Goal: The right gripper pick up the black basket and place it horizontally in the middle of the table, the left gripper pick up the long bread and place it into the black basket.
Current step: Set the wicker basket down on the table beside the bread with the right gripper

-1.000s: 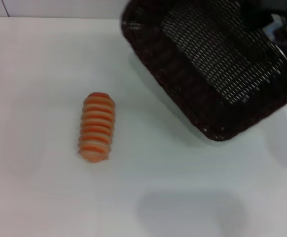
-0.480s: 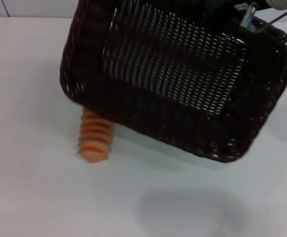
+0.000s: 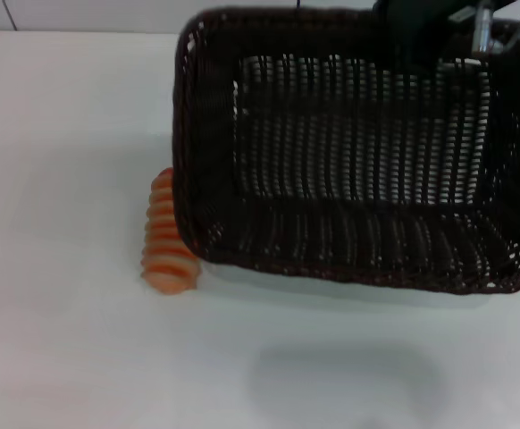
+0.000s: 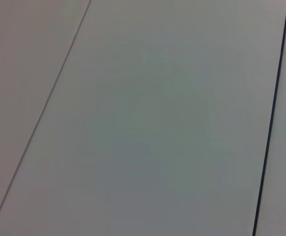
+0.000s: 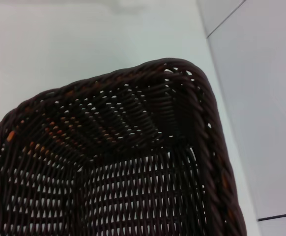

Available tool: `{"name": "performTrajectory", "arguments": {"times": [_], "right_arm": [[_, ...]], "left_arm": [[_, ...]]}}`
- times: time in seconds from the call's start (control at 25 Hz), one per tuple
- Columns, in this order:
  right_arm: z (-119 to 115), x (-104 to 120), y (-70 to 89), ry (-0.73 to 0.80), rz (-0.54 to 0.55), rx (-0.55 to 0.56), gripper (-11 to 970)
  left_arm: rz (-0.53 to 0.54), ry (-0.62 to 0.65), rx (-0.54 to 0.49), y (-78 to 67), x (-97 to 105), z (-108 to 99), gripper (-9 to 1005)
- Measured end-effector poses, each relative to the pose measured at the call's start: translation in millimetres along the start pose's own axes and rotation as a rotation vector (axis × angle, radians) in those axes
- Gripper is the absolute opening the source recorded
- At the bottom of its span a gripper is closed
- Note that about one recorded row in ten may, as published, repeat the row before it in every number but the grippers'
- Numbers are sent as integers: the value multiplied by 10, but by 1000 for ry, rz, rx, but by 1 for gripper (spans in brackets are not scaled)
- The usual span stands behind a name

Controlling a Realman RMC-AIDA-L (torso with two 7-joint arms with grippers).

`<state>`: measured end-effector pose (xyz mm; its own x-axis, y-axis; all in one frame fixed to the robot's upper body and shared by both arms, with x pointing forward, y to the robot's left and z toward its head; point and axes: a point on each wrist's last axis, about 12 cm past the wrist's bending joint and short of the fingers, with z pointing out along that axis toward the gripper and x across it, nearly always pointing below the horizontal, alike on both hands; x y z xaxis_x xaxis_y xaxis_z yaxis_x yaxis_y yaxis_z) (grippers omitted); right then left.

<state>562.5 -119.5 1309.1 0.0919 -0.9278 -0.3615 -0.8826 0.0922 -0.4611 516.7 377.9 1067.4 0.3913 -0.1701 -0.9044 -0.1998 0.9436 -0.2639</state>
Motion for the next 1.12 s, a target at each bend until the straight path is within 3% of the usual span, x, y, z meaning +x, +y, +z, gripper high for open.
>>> {"name": "performTrajectory", "arguments": {"times": [0.24,0.64,1.12], "right_arm": [[327,-23,70,87,-95,-120,140],[485,-80,137,73,-136,-136,151],[738,-102,183,44,-107,-135,203]], "left_arm": [[-11,-3,-16,-8,10,13,800],[-11,5,-17,-16,26,4,800],[-5,12,-21,15,31,-28,800]]}}
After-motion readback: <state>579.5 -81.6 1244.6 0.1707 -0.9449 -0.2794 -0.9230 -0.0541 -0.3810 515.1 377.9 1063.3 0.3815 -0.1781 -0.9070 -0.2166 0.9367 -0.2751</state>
